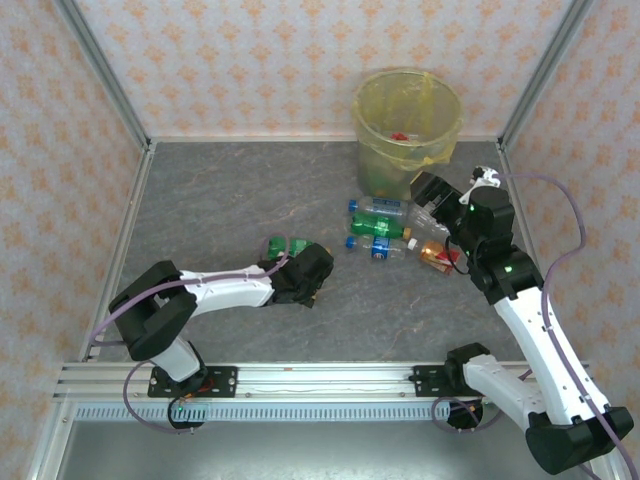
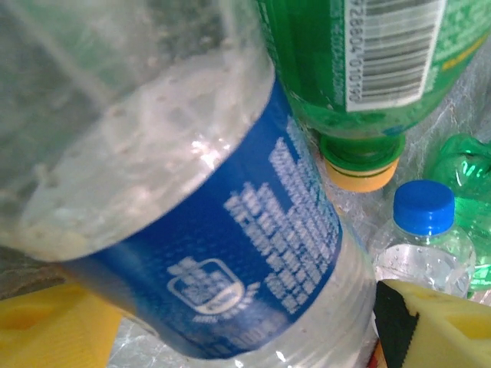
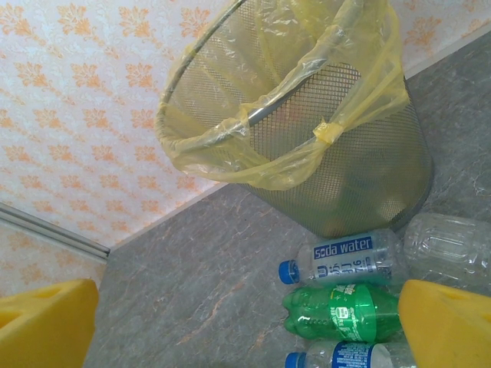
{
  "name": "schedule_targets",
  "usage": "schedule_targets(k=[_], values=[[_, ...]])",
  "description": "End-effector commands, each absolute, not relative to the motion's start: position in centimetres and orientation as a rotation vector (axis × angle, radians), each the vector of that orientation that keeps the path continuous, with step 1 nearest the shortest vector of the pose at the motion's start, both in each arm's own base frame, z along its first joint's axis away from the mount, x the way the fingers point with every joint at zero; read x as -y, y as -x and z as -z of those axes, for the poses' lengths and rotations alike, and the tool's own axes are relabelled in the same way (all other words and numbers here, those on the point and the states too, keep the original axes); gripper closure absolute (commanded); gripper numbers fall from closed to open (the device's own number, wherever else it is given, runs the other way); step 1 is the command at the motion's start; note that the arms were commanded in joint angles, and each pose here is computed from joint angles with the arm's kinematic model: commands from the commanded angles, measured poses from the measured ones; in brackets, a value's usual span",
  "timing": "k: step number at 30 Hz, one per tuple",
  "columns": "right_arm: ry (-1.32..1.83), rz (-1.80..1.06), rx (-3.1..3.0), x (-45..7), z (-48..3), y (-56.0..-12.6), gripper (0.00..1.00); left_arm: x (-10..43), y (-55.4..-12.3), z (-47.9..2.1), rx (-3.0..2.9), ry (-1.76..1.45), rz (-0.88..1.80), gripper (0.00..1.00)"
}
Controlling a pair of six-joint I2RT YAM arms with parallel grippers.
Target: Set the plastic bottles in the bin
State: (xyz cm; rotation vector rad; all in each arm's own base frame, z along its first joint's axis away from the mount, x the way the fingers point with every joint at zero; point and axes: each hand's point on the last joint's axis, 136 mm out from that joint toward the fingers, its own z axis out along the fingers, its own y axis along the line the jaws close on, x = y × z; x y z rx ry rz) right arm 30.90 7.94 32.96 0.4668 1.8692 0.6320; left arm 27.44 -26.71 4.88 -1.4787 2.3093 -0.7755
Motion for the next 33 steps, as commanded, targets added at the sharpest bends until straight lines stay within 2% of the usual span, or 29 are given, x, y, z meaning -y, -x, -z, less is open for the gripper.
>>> schedule_targets(k=[1, 14, 21, 26, 33], values=[[-0.463, -0.624, -1.841, -7.7, -33.5, -30.7, 0.00, 25.6, -27.4, -3.9, -2.309, 1.540, 0.703, 0.14], [-0.470, -0.630, -1.836, -7.6, -33.5, -30.6, 0.00, 23.9, -27.9, -3.4, -2.319, 1.499, 0.639, 0.23], [-0.480, -0.629, -1.842, -7.6, -33.2, -30.6, 0.00, 23.4, -27.8, -2.9, -2.312, 1.518, 0.625, 0.24], [-0.486, -0.624, -1.850, -7.5, -32.8, -30.6, 0.00, 22.9, -28.1, -2.8, -2.313, 1.503, 0.605, 0.20], [-0.490, -0.625, -1.844, -7.5, -33.1, -30.6, 0.00, 22.7, -28.3, -2.8, -2.316, 1.476, 0.595, 0.29]])
